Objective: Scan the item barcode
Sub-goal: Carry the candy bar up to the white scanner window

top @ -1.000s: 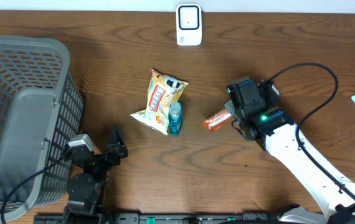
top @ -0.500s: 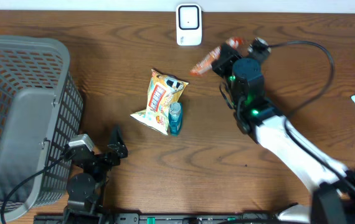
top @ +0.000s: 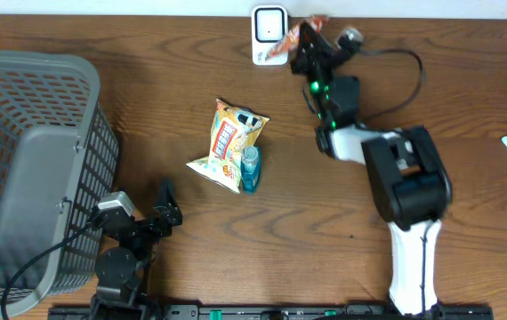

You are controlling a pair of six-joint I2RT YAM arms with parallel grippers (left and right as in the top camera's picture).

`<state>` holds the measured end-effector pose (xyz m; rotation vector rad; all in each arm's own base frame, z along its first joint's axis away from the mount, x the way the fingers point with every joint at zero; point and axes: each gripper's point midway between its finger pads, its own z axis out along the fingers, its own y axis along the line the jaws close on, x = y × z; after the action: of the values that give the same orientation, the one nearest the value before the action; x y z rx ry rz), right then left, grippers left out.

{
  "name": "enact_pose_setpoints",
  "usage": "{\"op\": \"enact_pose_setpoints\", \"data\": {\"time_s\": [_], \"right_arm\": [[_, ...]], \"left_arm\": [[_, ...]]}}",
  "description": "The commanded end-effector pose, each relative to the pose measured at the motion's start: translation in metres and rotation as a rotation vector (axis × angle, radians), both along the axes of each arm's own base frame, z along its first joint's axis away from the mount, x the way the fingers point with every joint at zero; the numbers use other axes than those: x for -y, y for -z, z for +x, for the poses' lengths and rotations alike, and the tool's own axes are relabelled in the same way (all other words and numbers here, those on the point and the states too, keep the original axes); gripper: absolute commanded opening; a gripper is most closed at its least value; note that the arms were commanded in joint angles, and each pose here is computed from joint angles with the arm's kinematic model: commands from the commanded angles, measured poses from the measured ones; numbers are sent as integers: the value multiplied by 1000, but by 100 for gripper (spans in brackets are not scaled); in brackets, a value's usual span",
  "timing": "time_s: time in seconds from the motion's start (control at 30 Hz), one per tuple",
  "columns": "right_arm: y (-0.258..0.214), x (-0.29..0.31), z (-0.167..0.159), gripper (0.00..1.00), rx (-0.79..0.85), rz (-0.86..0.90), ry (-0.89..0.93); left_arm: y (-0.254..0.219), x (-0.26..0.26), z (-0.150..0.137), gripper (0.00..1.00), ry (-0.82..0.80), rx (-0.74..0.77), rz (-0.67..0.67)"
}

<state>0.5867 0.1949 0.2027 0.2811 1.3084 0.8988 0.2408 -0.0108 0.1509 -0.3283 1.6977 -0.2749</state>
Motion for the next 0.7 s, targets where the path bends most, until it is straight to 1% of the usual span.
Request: {"op": "enact_pose_setpoints", "data": {"time_s": [0.0,0.13,0.23,0.37,0.53,0.67], "right_arm": [[-27,-16,21,1,128,-16,-48],[-44,-35,36,1,215,-24,-123],[-37,-39,54,1,208,-46,-122],[-17,-44,71,1,206,-149,-162],[-14,-48,74,1,239,-180,-212],[-30,-60,63,1,350,-312,-258]], "left_arm": [[15,-3,0,98,-14,-40,21],[16,-3,0,98,-14,-40,21],[15,-3,0,98,-14,-40,21],[15,-3,0,98,-14,-40,21],[16,-3,0,98,-14,-40,21],[15,-3,0,98,-14,-40,21]]}}
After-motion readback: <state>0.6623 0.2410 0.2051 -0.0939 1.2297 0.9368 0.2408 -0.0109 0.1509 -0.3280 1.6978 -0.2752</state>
